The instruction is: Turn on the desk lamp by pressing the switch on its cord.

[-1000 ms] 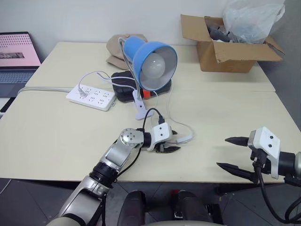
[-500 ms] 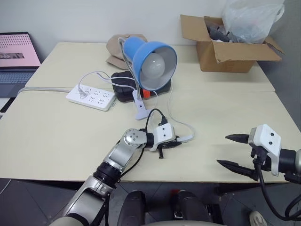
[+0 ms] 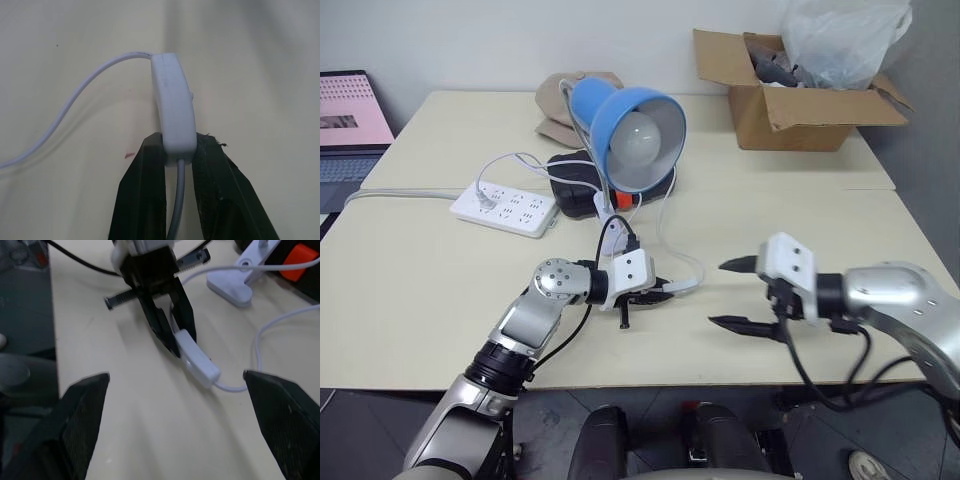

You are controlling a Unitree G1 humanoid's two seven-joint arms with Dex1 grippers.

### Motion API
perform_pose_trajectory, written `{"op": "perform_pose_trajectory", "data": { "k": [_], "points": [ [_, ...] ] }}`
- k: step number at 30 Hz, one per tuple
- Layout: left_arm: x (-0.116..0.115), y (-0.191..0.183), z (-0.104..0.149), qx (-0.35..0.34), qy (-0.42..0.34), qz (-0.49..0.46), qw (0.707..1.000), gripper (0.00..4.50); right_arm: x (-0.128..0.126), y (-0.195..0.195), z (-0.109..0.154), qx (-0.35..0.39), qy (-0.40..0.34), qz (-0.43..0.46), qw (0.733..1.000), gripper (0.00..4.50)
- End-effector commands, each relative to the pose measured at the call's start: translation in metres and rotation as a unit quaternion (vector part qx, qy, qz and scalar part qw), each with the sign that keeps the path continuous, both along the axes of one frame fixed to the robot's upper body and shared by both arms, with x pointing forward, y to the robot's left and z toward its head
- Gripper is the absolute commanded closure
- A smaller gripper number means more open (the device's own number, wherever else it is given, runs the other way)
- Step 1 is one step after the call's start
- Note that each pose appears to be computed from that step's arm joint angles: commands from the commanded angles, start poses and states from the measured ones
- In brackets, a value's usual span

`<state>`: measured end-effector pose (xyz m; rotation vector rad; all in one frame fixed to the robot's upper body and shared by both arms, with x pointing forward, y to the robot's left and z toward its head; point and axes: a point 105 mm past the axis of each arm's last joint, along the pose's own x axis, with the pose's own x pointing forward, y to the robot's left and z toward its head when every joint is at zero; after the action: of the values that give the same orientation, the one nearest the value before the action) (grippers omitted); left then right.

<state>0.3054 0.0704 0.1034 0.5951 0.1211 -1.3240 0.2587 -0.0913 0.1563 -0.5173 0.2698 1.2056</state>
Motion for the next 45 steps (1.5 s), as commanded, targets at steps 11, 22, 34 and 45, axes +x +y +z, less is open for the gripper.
{"op": "perform_pose_trajectory", "data": {
  "k": [11,22,34,45],
  "points": [
    [-0.008,0.006,0.013,-0.011,-0.016,0.020,1.000,4.10,0.033,0.030,-0.014,-0.046,-0.035,0.064,0.996,0.00],
    [-0.007,0.003,0.013,-0.014,-0.019,0.022,0.999,4.10,0.035,0.033,-0.021,-0.052,-0.034,0.075,0.995,0.00],
    [-0.005,-0.001,0.018,-0.027,-0.024,0.023,0.999,4.10,0.042,0.037,-0.026,-0.064,-0.045,0.081,0.994,2.47],
    [-0.005,-0.003,0.018,-0.026,-0.030,0.022,0.999,4.10,0.042,0.036,-0.023,-0.064,-0.050,0.093,0.992,3.67]
  ]
}}
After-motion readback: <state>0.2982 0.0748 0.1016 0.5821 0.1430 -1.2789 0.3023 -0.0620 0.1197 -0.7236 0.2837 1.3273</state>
